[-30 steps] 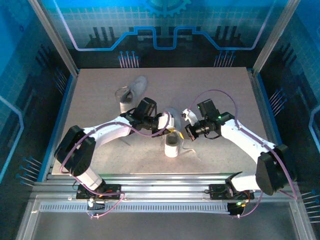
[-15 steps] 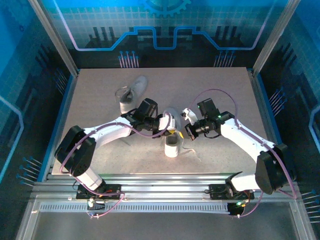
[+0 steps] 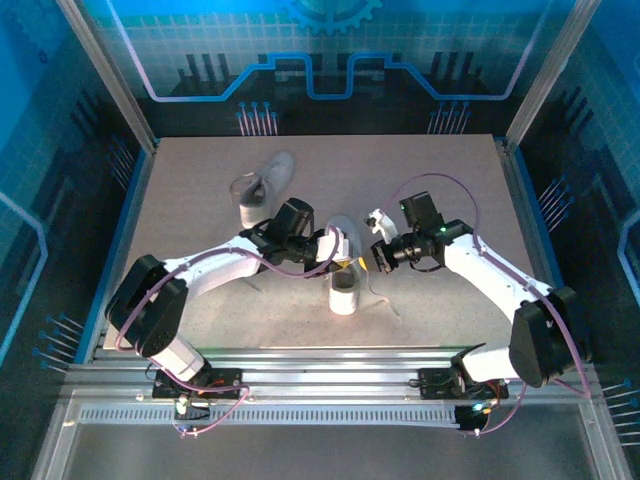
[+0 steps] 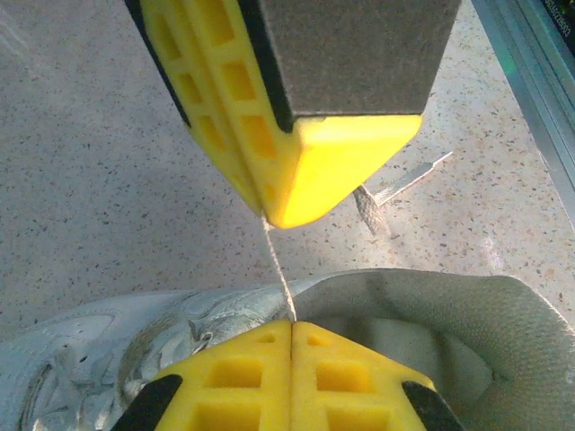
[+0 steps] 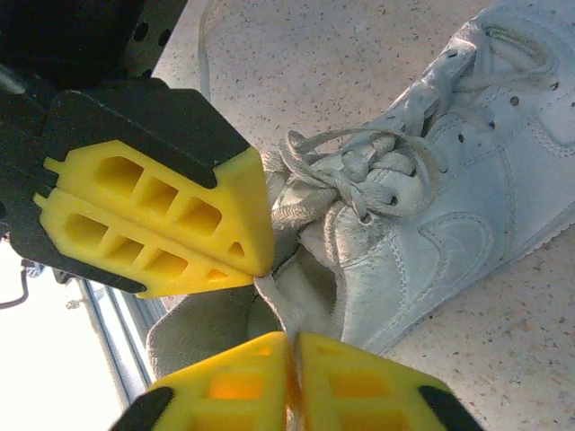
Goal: Tie the shoes
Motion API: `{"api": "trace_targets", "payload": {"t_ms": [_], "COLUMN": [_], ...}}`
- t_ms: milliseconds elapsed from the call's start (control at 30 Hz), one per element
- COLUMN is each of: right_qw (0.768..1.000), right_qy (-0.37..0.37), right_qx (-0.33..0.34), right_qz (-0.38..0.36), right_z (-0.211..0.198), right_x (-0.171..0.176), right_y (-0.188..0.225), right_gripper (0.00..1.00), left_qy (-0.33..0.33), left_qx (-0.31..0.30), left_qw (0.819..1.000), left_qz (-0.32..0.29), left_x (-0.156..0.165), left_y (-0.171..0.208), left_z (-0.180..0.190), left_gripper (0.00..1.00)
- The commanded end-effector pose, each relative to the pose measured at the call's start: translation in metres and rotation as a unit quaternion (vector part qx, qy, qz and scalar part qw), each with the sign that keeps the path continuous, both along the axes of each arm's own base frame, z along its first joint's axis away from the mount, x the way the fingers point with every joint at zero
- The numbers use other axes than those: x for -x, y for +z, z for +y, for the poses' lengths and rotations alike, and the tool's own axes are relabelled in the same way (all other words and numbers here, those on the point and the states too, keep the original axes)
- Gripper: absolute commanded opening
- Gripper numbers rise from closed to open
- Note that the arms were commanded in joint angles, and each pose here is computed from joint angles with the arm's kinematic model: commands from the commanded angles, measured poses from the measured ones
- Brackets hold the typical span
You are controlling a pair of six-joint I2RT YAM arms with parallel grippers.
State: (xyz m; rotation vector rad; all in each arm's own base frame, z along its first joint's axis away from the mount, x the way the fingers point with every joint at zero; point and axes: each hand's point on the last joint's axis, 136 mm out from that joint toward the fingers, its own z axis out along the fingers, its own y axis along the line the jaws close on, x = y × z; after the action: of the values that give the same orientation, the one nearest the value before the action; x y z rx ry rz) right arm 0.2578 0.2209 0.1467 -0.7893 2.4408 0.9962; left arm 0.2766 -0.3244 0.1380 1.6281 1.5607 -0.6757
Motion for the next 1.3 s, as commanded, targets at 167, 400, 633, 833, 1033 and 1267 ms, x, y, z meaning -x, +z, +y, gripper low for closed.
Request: {"api": "trace_targets", "payload": {"t_ms": [167, 400, 633, 833, 1033, 1267], "right_qw": [0.998, 0.994, 0.993, 0.992, 0.991, 0.991], "right_qy": [-0.029, -0.086, -0.065, -0.046, -0.029, 0.002], "right_qx": [-0.052, -0.047, -0.052, -0.051, -0.048, -0.038], "right_qz": [0.002, 0.042, 0.081, 0.104, 0.121, 0.127], "right_z": [-0.004, -0.01, 0.01, 0.022, 0.029, 0.035], "right_x": [-0.02, -0.056, -0.068, -0.071, -0.067, -0.055], "right_y": [0.02, 0.003, -0.017, -0.032, -0.04, -0.042], "right_gripper": [0.38, 0.39, 0.43, 0.43, 0.42, 0.3], "left_qy": [0.011, 0.014, 0.017, 0.019, 0.022, 0.028], "left_qx": [0.012, 0.011, 0.011, 0.008, 0.007, 0.009], "left_qw": [1.0, 1.0, 1.0, 1.0, 1.0, 1.0], "left_qz": [-0.001, 0.0, 0.001, 0.001, 0.0, 0.001], "left_x": [0.002, 0.004, 0.007, 0.007, 0.004, -0.001], "left_y": [0.005, 0.006, 0.006, 0.006, 0.007, 0.011], "left_z": [0.0, 0.003, 0.005, 0.007, 0.006, 0.005], "left_gripper": [0.0, 0.0, 0.0, 0.0, 0.0, 0.0]}}
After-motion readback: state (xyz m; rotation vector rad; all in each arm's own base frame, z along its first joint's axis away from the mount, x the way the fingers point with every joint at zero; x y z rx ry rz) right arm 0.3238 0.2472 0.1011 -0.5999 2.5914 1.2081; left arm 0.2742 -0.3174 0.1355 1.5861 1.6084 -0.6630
